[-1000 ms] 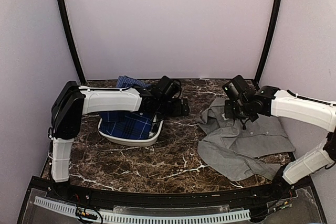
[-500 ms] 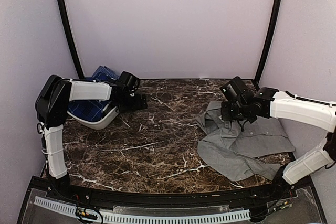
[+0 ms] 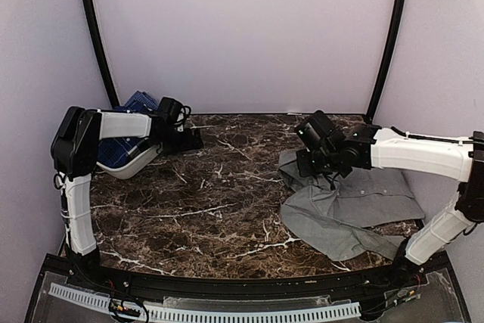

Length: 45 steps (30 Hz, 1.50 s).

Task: Fold and stack the long sleeve shirts
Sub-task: Pick up the crumpled shirt from the corner of the board, then place the crumpled shirt at the center of the board.

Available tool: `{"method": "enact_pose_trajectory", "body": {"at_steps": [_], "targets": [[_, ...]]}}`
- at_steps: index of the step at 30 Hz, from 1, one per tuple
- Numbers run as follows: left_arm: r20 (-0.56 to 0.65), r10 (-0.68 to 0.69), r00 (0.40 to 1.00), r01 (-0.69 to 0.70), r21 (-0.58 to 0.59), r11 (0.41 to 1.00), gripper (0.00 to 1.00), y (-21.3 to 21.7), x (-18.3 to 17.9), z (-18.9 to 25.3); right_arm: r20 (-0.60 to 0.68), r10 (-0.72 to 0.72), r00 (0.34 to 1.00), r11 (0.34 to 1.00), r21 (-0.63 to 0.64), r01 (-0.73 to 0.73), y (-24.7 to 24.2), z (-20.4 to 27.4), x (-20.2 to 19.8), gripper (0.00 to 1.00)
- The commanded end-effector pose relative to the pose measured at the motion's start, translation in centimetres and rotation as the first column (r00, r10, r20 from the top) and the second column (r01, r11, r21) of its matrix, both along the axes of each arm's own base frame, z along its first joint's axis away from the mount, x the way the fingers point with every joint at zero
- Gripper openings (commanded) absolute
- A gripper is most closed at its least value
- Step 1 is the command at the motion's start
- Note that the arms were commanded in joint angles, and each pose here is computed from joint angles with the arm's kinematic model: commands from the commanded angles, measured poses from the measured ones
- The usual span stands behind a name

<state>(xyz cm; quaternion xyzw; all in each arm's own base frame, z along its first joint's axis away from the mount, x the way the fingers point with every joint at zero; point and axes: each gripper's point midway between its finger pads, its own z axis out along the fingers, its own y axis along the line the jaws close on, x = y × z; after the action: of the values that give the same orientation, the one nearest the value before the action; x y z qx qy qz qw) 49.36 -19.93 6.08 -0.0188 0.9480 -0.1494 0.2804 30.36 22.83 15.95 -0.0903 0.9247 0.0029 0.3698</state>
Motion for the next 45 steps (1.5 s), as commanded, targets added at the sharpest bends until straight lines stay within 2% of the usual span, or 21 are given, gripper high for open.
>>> {"method": "enact_pose_trajectory", "body": {"at_steps": [1, 2, 5, 9, 14, 17, 19, 22, 24, 26, 31, 35, 38, 43, 45], "targets": [[0.101, -0.161, 0.982, 0.172, -0.108, 0.979, 0.98, -4.2, -2.3, 5.8, 0.122, 0.151, 0.981, 0.985, 0.069, -0.161, 5.7, 5.4, 1.0, 0.0], [0.153, -0.181, 0.971, 0.2, -0.119, 0.973, 0.98, -4.8, -2.6, 7.8, 0.138, 0.184, 0.973, 0.978, 0.075, -0.195, 6.8, 6.3, 0.9, 0.0], [0.198, -0.245, 0.949, 0.278, -0.162, 0.947, 0.98, -6.3, -5.6, 9.4, 0.191, 0.28, 0.941, 0.947, 0.103, -0.303, 10.2, 9.3, 0.6, 0.0], [0.287, -0.246, 0.926, 0.313, -0.219, 0.924, 0.97, -6.1, -8.2, 11.6, 0.278, 0.422, 0.863, 0.882, 0.096, -0.462, 15.6, 14.5, -0.9, 0.0], [0.373, -0.187, 0.909, 0.29, -0.242, 0.926, 0.96, -4.2, -10.8, 14.4, 0.39, 0.569, 0.724, 0.755, 0.102, -0.648, 22.0, 21.5, -3.9, 0.0], [0.483, -0.123, 0.867, 0.276, -0.26, 0.925, 0.95, -2.7, -12.2, 18.8, 0.491, 0.586, 0.644, 0.673, 0.148, -0.725, 24.1, 27.9, -5.7, 0.0], [0.541, -0.09, 0.836, 0.273, -0.269, 0.924, 0.95, -1.8, -13.2, 21.2, 0.528, 0.567, 0.633, 0.661, 0.167, -0.732, 24.2, 30.4, -5.8, 0.0], [0.599, -0.042, 0.8, 0.253, -0.273, 0.928, 0.95, -0.5, -14.2, 23.9, 0.541, 0.529, 0.654, 0.688, 0.177, -0.704, 23.5, 31.3, -4.6, 0.0], [0.621, -0.026, 0.783, 0.243, -0.268, 0.932, 0.95, 0.1, -14.6, 25.3, 0.499, 0.509, 0.701, 0.716, 0.207, -0.667, 22.4, 29.7, -2.3, 0.0], [0.626, -0.023, 0.779, 0.24, -0.264, 0.934, 0.95, 0.3, -14.8, 26.1, 0.418, 0.471, 0.777, 0.762, 0.251, -0.597, 20.7, 26.4, 0.8, 0.0], [0.587, -0.046, 0.808, 0.246, -0.267, 0.932, 0.95, -0.1, -14.9, 25.2, 0.204, 0.326, 0.923, 0.876, 0.302, -0.376, 14.4, 16.0, 7.9, 0.0], [0.532, -0.07, 0.844, 0.252, -0.278, 0.927, 0.95, -0.8, -14.9, 23.0, 0.069, 0.235, 0.97, 0.918, 0.313, -0.245, 10.0, 8.8, 10.8, 0.02], [0.467, -0.095, 0.879, 0.243, -0.269, 0.932, 0.95, -1.6, -15.0, 20.6, 0.006, 0.195, 0.981, 0.946, 0.264, -0.189, 8.2, 5.4, 11.4, 0.25], [0.343, -0.154, 0.927, 0.233, -0.204, 0.951, 0.95, -3.3, -16.3, 16.1, -0.051, 0.225, 0.973, 0.941, 0.271, -0.204, 8.4, 2.3, 8.9, 0.64], [0.289, -0.17, 0.942, 0.228, -0.179, 0.957, 0.94, -3.7, -16.6, 14.3, -0.077, 0.224, 0.972, 0.946, 0.257, -0.197, 8.3, 0.9, 7.5, 0.72]]}}
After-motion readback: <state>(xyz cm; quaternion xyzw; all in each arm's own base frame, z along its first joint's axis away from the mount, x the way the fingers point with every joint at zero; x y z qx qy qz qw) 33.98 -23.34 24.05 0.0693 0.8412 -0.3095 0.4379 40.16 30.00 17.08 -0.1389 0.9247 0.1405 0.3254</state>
